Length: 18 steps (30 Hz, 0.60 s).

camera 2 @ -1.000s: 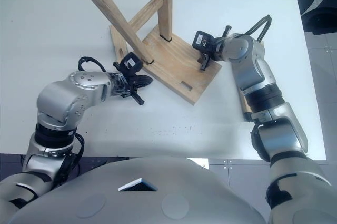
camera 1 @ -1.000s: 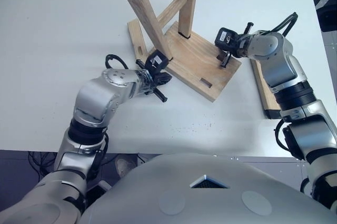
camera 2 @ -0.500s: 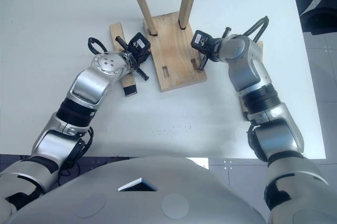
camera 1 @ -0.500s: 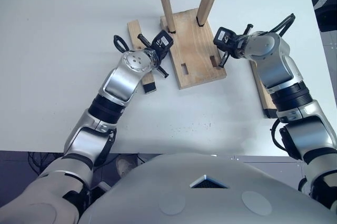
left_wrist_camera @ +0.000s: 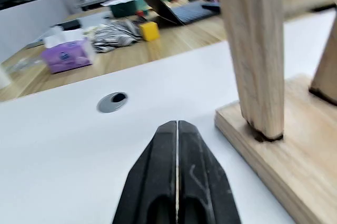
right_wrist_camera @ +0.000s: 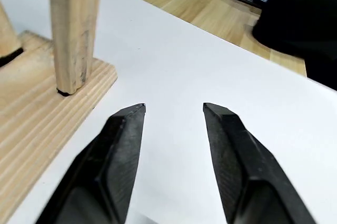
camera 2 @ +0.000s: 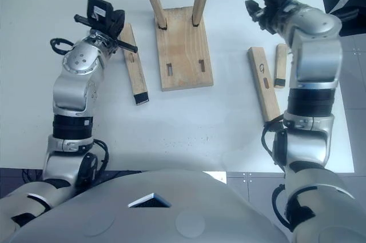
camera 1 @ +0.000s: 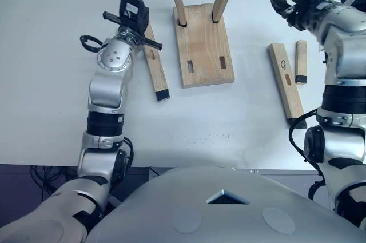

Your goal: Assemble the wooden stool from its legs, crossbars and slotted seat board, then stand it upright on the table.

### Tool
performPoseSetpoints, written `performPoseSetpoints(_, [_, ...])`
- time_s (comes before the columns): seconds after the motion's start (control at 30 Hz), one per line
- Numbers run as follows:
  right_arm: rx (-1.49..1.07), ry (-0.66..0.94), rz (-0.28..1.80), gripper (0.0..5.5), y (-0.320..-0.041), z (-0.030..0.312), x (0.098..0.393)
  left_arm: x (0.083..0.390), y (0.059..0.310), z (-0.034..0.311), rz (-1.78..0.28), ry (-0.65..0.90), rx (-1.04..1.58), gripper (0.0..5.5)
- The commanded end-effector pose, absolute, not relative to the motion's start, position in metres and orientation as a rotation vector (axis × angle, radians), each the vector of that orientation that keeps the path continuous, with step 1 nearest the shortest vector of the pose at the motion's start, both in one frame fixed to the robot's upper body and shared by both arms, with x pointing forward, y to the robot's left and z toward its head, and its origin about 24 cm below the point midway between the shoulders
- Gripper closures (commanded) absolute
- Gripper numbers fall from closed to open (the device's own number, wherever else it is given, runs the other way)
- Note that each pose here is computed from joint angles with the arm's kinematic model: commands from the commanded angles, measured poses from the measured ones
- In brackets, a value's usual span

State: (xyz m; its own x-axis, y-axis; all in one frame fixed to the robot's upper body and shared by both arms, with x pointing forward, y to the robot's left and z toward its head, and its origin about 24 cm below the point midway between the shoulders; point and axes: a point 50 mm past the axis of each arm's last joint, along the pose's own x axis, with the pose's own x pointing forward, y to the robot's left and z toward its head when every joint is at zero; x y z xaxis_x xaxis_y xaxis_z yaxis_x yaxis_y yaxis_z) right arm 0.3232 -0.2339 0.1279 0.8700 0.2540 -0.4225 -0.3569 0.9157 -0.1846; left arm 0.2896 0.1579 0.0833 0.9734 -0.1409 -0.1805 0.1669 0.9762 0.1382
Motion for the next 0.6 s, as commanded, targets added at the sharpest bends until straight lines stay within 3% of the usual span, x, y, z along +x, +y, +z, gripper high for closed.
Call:
performPoseSetpoints(0.03, [-0.197,0.573,0.177,2.76,-0.276,0.103,0.296,0.269,0.185,0.087,-0.022,0.137,0.108,5.50])
performPoseSetpoints(0.13, [-0.207,0.639,0.196,2.24,-0.278,0.097,0.288,0.259,0.202,0.093,0.030,0.108,0.120,5.50])
performPoseSetpoints(0.2, [-0.241,0.670,0.171,2.04,-0.287,0.090,0.280,0.262,0.199,0.090,0.020,0.097,0.119,5.50])
performPoseSetpoints(0.33, [-0.248,0.755,0.123,2.04,-0.299,0.074,0.260,0.264,0.184,0.096,-0.057,0.056,0.073,5.50])
performPoseSetpoints(0.5, [-0.218,0.858,0.104,2.04,-0.306,0.049,0.241,0.263,0.205,0.099,0.000,0.049,0.105,5.50])
performPoseSetpoints(0.6, [-0.165,0.949,0.161,2.56,-0.303,0.035,0.228,0.266,0.205,0.103,0.004,0.024,0.096,5.50])
